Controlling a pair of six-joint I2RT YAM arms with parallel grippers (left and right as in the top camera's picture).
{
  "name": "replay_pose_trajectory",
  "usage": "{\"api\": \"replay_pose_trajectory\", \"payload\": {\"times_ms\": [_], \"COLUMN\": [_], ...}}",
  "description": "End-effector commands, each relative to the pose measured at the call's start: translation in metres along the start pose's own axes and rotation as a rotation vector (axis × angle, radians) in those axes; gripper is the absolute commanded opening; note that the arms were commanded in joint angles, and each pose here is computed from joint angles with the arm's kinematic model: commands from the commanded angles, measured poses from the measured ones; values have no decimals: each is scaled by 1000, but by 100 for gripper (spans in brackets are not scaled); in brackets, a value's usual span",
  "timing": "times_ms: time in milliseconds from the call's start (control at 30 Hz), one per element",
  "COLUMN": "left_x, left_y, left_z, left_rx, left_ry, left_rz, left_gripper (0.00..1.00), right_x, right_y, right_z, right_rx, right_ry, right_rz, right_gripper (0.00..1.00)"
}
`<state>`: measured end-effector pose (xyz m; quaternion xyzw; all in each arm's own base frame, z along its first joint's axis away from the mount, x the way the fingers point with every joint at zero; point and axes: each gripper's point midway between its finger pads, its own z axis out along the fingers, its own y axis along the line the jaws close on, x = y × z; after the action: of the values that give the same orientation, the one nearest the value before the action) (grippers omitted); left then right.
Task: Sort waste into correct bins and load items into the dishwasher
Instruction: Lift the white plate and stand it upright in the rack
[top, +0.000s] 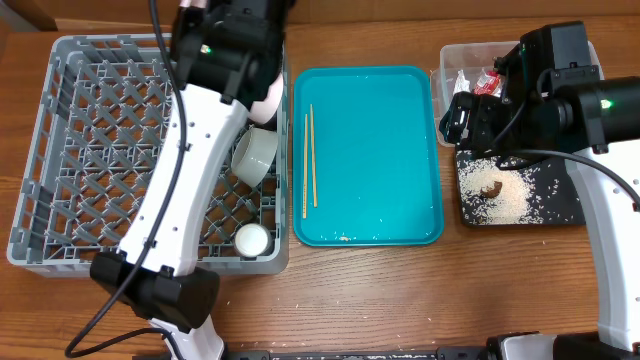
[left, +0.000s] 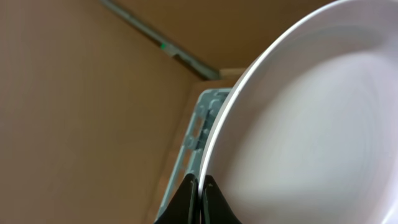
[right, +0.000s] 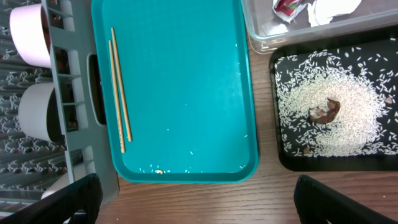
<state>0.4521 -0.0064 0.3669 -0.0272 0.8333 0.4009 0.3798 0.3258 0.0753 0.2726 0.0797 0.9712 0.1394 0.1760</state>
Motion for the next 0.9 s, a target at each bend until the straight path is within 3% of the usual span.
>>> {"api": "replay_pose_trajectory", "payload": {"times_ms": [0, 867], "left_x": [15, 61], "left_y": [8, -37], "left_z": [25, 108], "left_rx": [-83, -159], "left_ry": [53, 121], "left_rz": [-6, -51], "left_gripper": [4, 4], "right_x": [-3, -3], "right_y": [2, 2], "right_z": [-7, -7], "right_rx": [-6, -6], "right_ry": [-27, -27], "right_rz": [-7, -7], "right_gripper": [100, 100]}}
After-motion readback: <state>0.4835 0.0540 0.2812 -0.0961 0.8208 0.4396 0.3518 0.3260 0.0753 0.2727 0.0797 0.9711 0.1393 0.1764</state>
